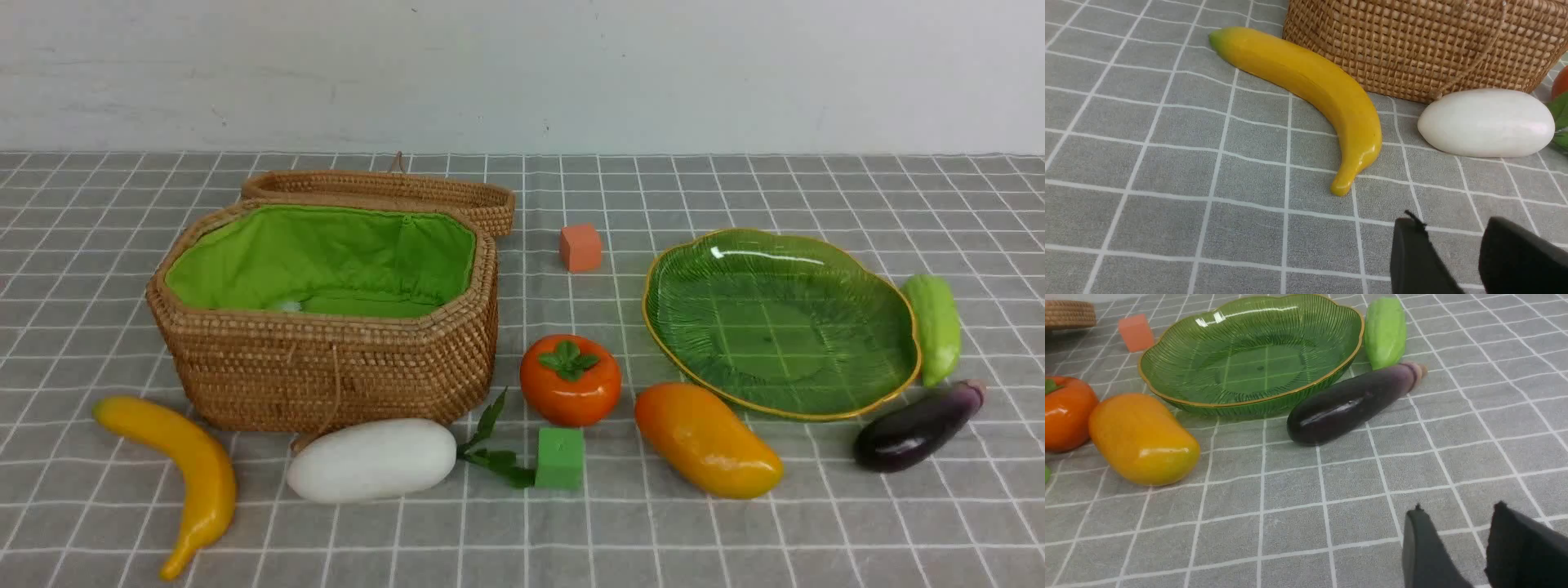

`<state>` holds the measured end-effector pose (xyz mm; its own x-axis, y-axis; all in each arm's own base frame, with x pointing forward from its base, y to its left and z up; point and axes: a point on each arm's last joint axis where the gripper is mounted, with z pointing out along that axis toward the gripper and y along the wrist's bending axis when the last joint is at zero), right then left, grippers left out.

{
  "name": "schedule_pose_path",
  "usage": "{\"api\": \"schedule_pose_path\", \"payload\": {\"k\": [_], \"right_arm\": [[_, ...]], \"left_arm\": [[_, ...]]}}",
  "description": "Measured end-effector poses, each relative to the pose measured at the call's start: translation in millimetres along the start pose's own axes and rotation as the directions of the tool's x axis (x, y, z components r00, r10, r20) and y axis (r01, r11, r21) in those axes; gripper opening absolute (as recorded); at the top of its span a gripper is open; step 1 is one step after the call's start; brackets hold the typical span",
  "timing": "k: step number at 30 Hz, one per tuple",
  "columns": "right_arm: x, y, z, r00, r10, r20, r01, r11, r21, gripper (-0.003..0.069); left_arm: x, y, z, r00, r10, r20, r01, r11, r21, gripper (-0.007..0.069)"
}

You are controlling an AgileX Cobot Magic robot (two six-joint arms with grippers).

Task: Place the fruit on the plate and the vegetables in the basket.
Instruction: Use the left arm to grab a banana and put it into the right plate

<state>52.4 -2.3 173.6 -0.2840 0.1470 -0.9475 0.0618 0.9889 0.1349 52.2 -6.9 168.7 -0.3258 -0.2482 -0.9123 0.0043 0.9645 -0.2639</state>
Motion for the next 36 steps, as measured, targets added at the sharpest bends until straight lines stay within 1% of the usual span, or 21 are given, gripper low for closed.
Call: {"api": "schedule_pose_path", "payload": {"k": [23,25,27,30,33,34,35,36], "right_arm": [[0.0,0.0,0.0,1.0,0.0,0.0,0.0,1.0,0.0,0.024],[0.0,0.0,0.0,1.0,0.0,0.0,0.0,1.0,0.0,0.024],[0.0,0.0,0.0,1.0,0.0,0.0,0.0,1.0,0.0,0.024],[0.0,0.0,0.0,1.0,0.0,0.0,0.0,1.0,0.0,0.024],[0.0,0.0,0.0,1.0,0.0,0.0,0.0,1.0,0.0,0.024],[0.0,0.0,0.0,1.0,0.0,0.0,0.0,1.0,0.0,0.024],[0.0,0.0,0.0,1.0,0.0,0.0,0.0,1.0,0.0,0.024],[0.0,0.0,0.0,1.0,0.0,0.0,0.0,1.0,0.0,0.024]], "left_arm": [[-0.1,0.1,0.0,1.0,0.008,0.002,-0.008,1.0,-0.001,0.0239],[-4.3,0.4,-0.1,0.998,0.049,0.047,-0.049,0.999,-0.007,0.0239],[-8.1,-0.2,-0.4,0.995,0.049,0.088,-0.049,0.999,-0.002,0.0239],[-14.7,-2.0,-1.2,0.987,-0.015,0.161,0.011,1.0,0.024,0.0239],[-20.9,-3.9,-2.5,0.964,-0.151,0.221,0.137,0.988,0.076,0.0239],[-24.7,-4.6,-3.5,0.933,-0.26,0.249,0.237,0.964,0.118,0.0239],[-26.3,-4.7,-4.0,0.921,-0.289,0.262,0.262,0.956,0.131,0.0239],[-29.4,-5.0,-5.0,0.874,-0.399,0.276,0.362,0.915,0.177,0.0239]]}}
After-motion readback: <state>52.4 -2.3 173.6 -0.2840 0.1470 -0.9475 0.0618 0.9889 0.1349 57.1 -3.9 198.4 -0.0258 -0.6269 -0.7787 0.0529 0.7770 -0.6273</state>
